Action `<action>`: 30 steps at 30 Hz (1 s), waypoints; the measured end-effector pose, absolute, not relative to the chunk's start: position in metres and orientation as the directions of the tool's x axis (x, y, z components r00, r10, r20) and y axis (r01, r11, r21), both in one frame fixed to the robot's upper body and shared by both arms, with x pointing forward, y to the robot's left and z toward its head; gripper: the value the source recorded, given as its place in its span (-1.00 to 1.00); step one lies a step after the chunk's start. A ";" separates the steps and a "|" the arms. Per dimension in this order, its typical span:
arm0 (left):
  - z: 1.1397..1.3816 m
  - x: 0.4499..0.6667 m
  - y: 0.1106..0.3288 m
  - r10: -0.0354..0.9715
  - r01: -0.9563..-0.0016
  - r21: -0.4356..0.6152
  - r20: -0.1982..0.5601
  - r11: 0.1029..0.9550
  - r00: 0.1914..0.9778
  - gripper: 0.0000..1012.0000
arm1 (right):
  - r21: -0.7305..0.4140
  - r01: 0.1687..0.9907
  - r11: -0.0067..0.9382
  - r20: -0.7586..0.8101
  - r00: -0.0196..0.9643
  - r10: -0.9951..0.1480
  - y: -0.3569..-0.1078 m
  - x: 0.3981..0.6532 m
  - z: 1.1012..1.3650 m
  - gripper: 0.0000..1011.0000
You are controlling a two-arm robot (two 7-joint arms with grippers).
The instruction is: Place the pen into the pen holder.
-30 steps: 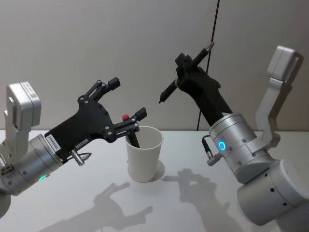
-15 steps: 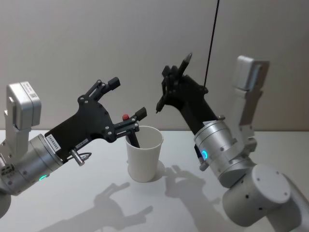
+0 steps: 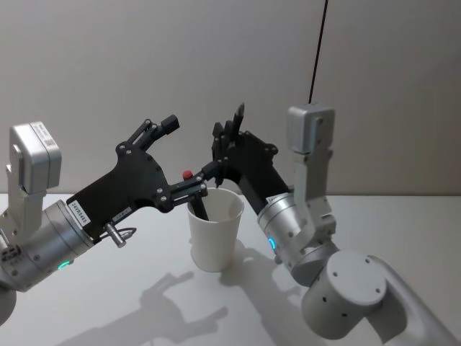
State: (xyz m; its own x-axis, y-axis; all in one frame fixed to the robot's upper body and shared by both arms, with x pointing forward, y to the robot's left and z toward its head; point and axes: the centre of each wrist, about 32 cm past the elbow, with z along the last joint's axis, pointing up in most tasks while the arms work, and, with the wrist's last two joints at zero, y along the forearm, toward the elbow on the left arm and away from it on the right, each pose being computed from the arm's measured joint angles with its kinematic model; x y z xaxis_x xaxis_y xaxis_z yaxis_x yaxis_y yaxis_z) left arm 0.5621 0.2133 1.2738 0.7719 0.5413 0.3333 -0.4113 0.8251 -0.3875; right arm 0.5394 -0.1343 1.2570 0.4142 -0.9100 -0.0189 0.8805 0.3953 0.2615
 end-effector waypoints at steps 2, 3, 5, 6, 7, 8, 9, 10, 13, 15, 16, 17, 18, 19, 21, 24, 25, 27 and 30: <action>1.274 0.562 0.213 0.541 -0.411 -0.388 0.333 0.825 0.772 0.98 | 0.251 0.884 0.394 -0.003 0.407 -0.913 -0.131 0.541 1.254 -0.72; 1.274 0.562 0.213 0.541 -0.411 -0.387 0.333 0.825 0.772 0.98 | 0.248 0.885 0.393 0.001 0.406 -0.914 -0.130 0.542 1.254 -0.72; 1.274 0.562 0.213 0.541 -0.411 -0.388 0.333 0.825 0.772 0.98 | 0.240 0.888 0.392 0.010 0.401 -0.916 -0.129 0.543 1.252 -0.72; 1.274 0.562 0.213 0.541 -0.411 -0.388 0.333 0.825 0.772 0.98 | 0.237 0.889 0.392 0.013 0.400 -0.916 -0.128 0.543 1.252 -0.72; 1.274 0.562 0.213 0.541 -0.411 -0.388 0.333 0.825 0.772 0.98 | 0.233 0.890 0.391 0.017 0.398 -0.917 -0.127 0.544 1.251 -0.72; 1.274 0.562 0.213 0.541 -0.411 -0.388 0.333 0.825 0.772 0.98 | 0.225 0.893 0.390 0.023 0.395 -0.918 -0.126 0.545 1.250 -0.72; 1.274 0.562 0.213 0.541 -0.411 -0.387 0.333 0.825 0.772 0.98 | 0.222 0.894 0.389 0.026 0.394 -0.919 -0.125 0.545 1.249 -0.72; 1.274 0.562 0.213 0.541 -0.411 -0.388 0.333 0.825 0.772 0.98 | 0.216 0.896 0.389 0.032 0.391 -0.920 -0.124 0.546 1.248 -0.72; 1.274 0.562 0.213 0.541 -0.411 -0.387 0.333 0.825 0.772 0.98 | 0.204 0.899 0.387 0.043 0.386 -0.921 -0.121 0.548 1.246 -0.72; 1.274 0.562 0.213 0.541 -0.411 -0.387 0.333 0.825 0.772 0.98 | 0.199 0.901 0.386 0.048 0.384 -0.922 -0.120 0.549 1.246 -0.72; 1.274 0.562 0.213 0.541 -0.411 -0.387 0.333 0.825 0.772 0.98 | 0.192 0.903 0.385 0.053 0.382 -0.923 -0.119 0.550 1.245 -0.72; 1.274 0.562 0.213 0.541 -0.411 -0.388 0.333 0.825 0.772 0.98 | 0.189 0.904 0.384 0.055 0.381 -0.923 -0.118 0.550 1.244 -0.72; 1.274 0.562 0.213 0.541 -0.411 -0.388 0.333 0.825 0.772 0.98 | 0.187 0.904 0.384 0.057 0.380 -0.923 -0.118 0.551 1.244 -0.72; 1.274 0.562 0.213 0.541 -0.411 -0.387 0.333 0.825 0.772 0.98 | 0.183 0.906 0.382 0.059 0.377 -0.924 -0.117 0.552 1.243 -0.72; 1.274 0.562 0.213 0.541 -0.411 -0.388 0.333 0.825 0.772 0.98 | 0.179 0.908 0.380 0.062 0.375 -0.925 -0.116 0.553 1.243 -0.72; 1.274 0.562 0.213 0.541 -0.411 -0.388 0.333 0.825 0.772 0.98 | 0.169 0.911 0.375 0.066 0.369 -0.927 -0.115 0.555 1.241 -0.72; 1.274 0.562 0.213 0.541 -0.411 -0.388 0.333 0.825 0.772 0.98 | 0.167 0.912 0.374 0.068 0.367 -0.928 -0.114 0.555 1.241 -0.72; 1.274 0.562 0.213 0.541 -0.411 -0.388 0.333 0.825 0.772 0.98 | 0.161 0.915 0.370 0.070 0.363 -0.929 -0.114 0.556 1.240 -0.72; 1.274 0.562 0.213 0.541 -0.411 -0.388 0.333 0.825 0.772 0.98 | 0.153 0.918 0.365 0.074 0.357 -0.931 -0.113 0.557 1.239 -0.72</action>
